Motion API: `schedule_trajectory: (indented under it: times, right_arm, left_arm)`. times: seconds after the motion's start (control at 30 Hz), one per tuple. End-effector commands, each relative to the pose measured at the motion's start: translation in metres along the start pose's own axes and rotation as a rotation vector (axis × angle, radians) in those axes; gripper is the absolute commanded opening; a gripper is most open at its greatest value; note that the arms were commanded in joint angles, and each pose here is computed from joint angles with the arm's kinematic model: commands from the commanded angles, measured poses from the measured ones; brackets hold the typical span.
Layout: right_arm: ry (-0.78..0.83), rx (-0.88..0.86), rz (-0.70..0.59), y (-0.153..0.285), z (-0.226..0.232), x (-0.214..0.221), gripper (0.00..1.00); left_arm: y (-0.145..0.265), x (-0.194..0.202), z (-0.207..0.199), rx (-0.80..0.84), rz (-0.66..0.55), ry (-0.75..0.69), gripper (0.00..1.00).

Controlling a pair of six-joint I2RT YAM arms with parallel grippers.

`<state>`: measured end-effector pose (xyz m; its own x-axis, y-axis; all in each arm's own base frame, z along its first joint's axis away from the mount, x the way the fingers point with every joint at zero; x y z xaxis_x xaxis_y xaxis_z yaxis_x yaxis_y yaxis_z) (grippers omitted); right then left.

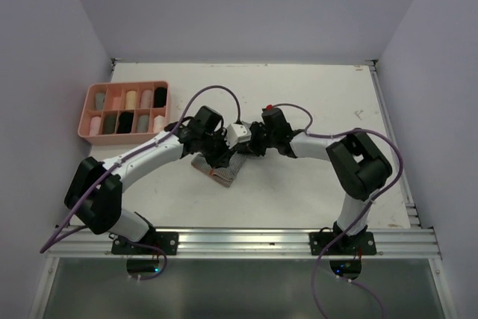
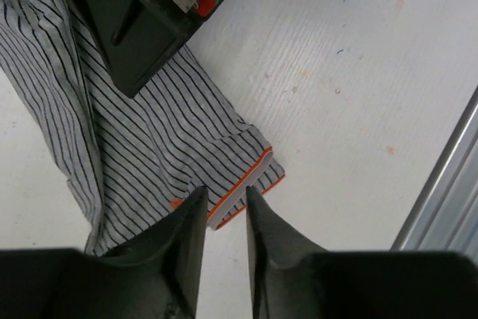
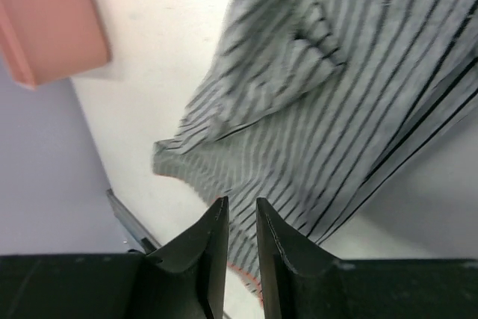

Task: Roll the underwear
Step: Fold the underwear

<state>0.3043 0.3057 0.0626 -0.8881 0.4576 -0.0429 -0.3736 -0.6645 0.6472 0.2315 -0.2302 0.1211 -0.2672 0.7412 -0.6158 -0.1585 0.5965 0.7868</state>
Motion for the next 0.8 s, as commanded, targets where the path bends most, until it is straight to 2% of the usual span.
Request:
schedule_trajectory:
  times: [0.0,0.03,0.17,0.27,0.47,0.77]
  right_arm:
    - [0.007,-0.116,-0.078,0.035,0.040,-0.006,0.26]
    - [-0.001,-0.108,-0.099,0.039,0.038,-0.008,0.27]
    - [-0.050,-0.063,-0.212,0.056,0.017,-0.028,0.26]
    - [-0.071,-0.036,-0.234,0.054,0.002,-0.041,0.22]
    - [-0.086,0.043,-0.262,0.038,-0.020,-0.064,0.15]
    - [-0.105,0.072,-0.273,0.018,-0.029,-0.082,0.14]
  left_arm:
    - [0.006,0.003,0.004,-0.031,0.034,-0.164,0.34]
    - [0.003,0.001,-0.001,-0.020,0.044,-0.190,0.41]
    - [-0.009,0.004,-0.015,-0.019,0.073,-0.267,0.46]
    - [-0.019,0.003,-0.023,-0.031,0.083,-0.309,0.49]
    - [-0.033,0.006,-0.021,-0.051,0.119,-0.365,0.47]
    - [-0.046,0.014,-0.020,-0.009,0.170,-0.455,0.49]
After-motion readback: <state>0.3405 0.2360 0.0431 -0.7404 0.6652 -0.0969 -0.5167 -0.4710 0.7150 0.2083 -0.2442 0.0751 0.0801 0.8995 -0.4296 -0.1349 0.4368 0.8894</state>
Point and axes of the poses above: each gripper's point midway between its finger pads, its own y axis back along the fingers, its own z axis along the line the jaws close on, x = y × z, the point moved 3 cm from there along y, back along the fingers, and after that the axes turned 9 degrees about -y, right-handed, at the moved point
